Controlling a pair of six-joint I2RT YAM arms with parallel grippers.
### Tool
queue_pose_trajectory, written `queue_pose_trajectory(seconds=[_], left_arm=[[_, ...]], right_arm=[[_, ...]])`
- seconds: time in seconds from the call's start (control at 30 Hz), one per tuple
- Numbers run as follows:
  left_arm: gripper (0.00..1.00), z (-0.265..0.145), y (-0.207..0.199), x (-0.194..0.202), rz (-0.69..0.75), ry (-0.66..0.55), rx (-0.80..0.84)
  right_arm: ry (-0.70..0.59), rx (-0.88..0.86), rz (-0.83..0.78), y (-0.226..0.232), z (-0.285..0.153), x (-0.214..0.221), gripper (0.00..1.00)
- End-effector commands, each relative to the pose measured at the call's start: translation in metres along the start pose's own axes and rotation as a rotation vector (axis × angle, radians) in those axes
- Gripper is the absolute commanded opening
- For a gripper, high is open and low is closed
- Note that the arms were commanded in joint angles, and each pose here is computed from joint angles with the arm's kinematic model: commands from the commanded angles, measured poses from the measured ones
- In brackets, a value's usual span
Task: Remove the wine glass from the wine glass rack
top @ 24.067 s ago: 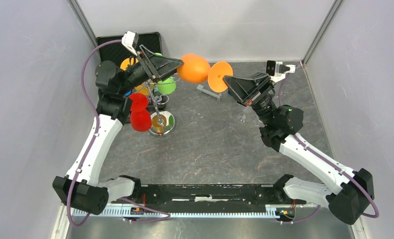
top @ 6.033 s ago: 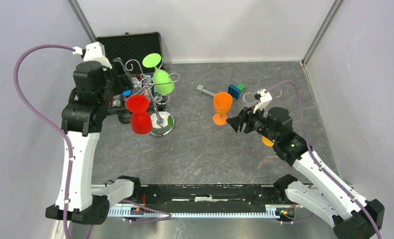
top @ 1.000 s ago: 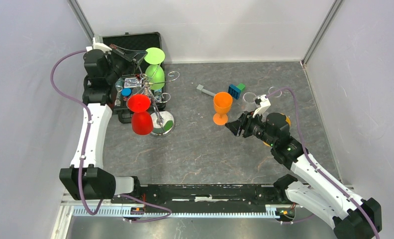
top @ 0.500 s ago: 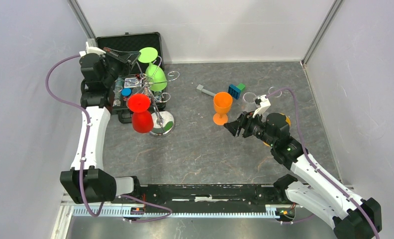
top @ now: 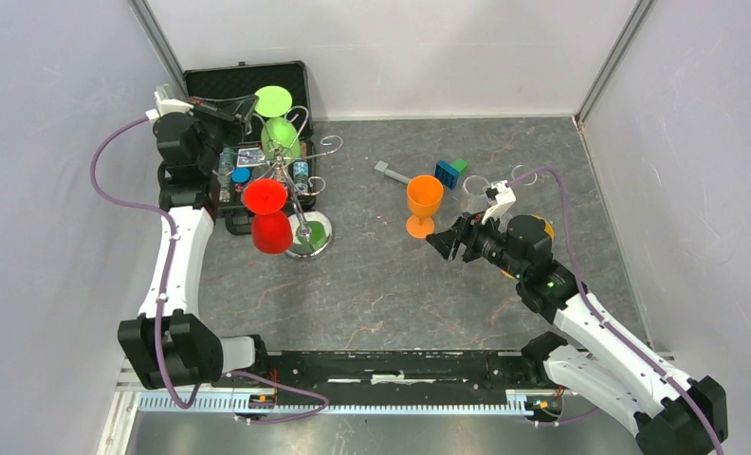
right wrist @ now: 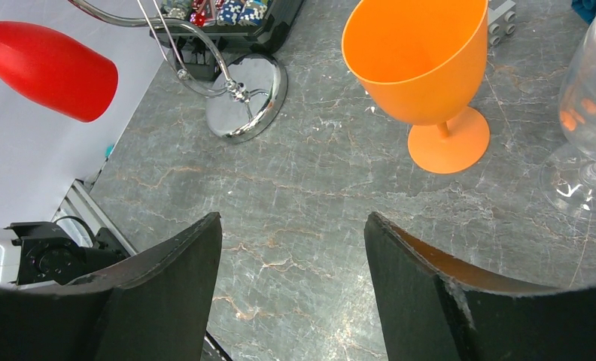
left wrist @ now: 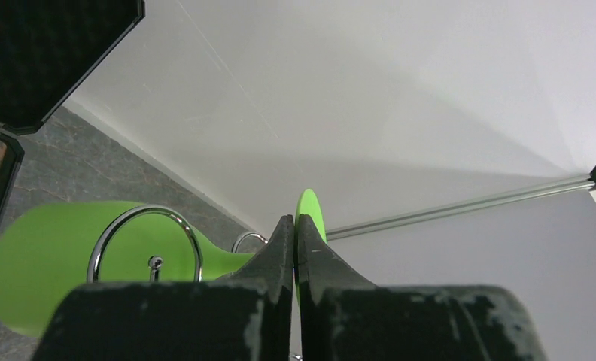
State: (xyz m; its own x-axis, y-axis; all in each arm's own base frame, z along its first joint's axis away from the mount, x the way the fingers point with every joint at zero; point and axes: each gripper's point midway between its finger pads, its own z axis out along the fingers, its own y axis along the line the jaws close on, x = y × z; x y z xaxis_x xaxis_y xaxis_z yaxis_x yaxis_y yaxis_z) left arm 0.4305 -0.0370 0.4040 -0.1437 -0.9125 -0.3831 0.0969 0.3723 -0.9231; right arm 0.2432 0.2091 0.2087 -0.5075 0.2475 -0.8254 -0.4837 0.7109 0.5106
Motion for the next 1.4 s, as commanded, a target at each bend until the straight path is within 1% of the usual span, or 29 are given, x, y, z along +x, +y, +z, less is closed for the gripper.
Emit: queue_pose_trajectory(seconds=[0.0,0.13,0.33,0.47,0.57,0.7,0.77,0.9,1.0,1.2,1.37], left_arm=[[0.02,-0.001,-0.035,-0.019,-0.004,-0.077,0.126],[0.02,0.013,-0.036,-0.02,-0.016,-0.062,0.164],[0.02,0.036,-0.053,-0.011,-0.028,0.035,0.29],[0.02,0.039,-0.07,-0.004,-0.022,0.079,0.39],[0.02,0.045,-0.085,0.001,-0.011,0.098,0.434],[0.02,0.051,-0.109,0.016,-0.007,0.165,0.487],[0.02,0.05,-0.118,0.029,-0.009,0.199,0.509],[0.02,0.041,-0.137,0.054,-0.028,0.263,0.56],[0.02,0.03,-0.153,0.071,-0.052,0.317,0.594],[0.02,-0.007,-0.186,0.116,-0.1,0.442,0.661],[0.02,-0.04,-0.203,0.151,-0.198,0.523,0.664]], right_arm=[[-0.053,-0.01,-0.025,0.003,-0.001,-0.013,0.75],[-0.056,-0.008,-0.025,0.002,-0.001,-0.013,0.75],[-0.069,0.001,-0.028,0.001,-0.003,-0.016,0.75],[-0.071,0.0,-0.029,0.002,-0.003,-0.016,0.75],[-0.069,-0.002,-0.029,0.002,-0.003,-0.015,0.76],[-0.069,-0.013,-0.033,0.004,-0.004,-0.016,0.76],[-0.084,-0.017,-0.033,0.005,-0.005,-0.018,0.78],[-0.128,-0.025,-0.04,0.008,-0.01,-0.026,0.87],[-0.155,-0.032,-0.043,0.01,-0.014,-0.031,0.92],[-0.251,-0.067,-0.032,0.02,-0.024,-0.048,0.96],[-0.416,-0.163,0.042,0.037,-0.043,-0.072,0.96]])
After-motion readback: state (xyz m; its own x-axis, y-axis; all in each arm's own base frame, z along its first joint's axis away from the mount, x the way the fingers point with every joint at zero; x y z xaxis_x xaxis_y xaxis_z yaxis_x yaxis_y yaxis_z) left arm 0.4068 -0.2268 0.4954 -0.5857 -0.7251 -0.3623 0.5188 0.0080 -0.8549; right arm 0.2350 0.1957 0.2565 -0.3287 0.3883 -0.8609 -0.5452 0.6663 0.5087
